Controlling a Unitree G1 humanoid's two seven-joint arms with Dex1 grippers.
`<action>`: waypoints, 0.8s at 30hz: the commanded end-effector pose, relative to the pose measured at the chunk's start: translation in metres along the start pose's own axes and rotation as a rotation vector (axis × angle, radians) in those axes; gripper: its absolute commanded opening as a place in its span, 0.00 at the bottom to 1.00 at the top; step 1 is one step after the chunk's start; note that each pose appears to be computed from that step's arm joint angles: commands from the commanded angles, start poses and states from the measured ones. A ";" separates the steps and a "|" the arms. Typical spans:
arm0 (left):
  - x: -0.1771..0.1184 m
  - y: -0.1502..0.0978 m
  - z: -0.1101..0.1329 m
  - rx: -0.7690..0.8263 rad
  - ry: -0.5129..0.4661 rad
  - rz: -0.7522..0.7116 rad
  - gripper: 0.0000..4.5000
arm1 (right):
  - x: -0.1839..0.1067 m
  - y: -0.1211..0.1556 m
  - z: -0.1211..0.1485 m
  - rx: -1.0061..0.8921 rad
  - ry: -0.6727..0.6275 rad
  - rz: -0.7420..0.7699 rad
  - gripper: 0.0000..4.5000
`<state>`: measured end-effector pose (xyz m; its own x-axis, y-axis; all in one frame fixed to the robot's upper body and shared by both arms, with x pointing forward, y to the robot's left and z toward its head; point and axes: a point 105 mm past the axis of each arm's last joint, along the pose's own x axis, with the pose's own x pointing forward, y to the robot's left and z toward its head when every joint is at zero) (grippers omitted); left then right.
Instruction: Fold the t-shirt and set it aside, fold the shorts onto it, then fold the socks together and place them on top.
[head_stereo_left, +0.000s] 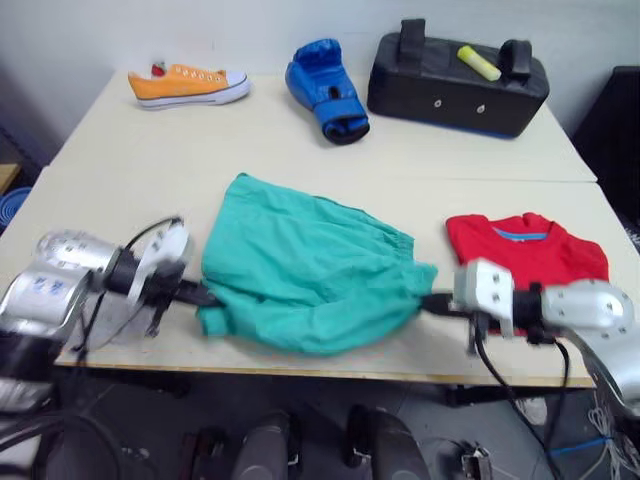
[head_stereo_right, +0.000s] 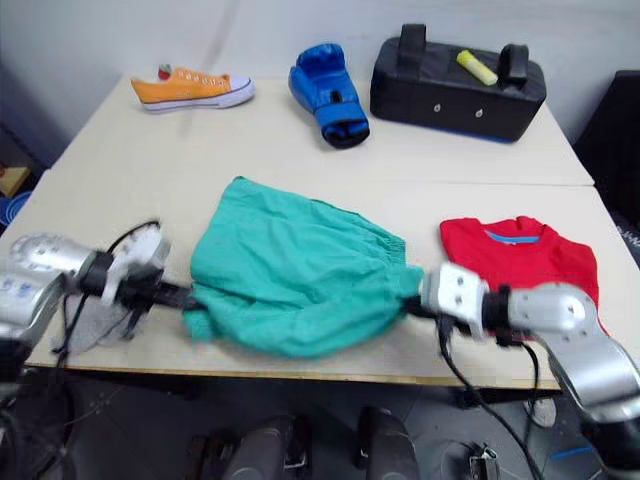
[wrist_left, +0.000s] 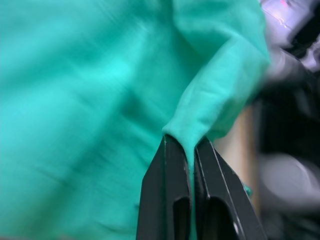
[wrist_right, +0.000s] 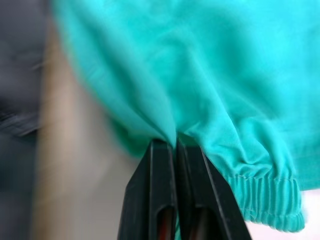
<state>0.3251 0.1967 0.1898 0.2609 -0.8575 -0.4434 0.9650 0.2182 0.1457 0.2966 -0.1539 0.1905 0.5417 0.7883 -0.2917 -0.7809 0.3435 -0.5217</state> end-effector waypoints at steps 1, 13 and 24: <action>-0.045 0.093 0.101 0.221 -0.305 0.569 0.01 | -0.023 -0.113 0.064 -0.173 -0.159 -0.548 0.00; -0.085 0.074 0.134 0.257 -0.332 0.347 0.01 | -0.069 -0.101 0.105 -0.434 -0.204 -0.518 0.00; -0.063 -0.006 -0.004 -0.028 0.198 -0.066 0.01 | -0.039 0.041 -0.013 -0.129 0.094 0.069 0.00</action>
<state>0.3207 0.2463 0.2113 0.2795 -0.7695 -0.5742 0.9589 0.2541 0.1262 0.2496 -0.1677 0.1803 0.5027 0.7935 -0.3429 -0.7764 0.2400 -0.5828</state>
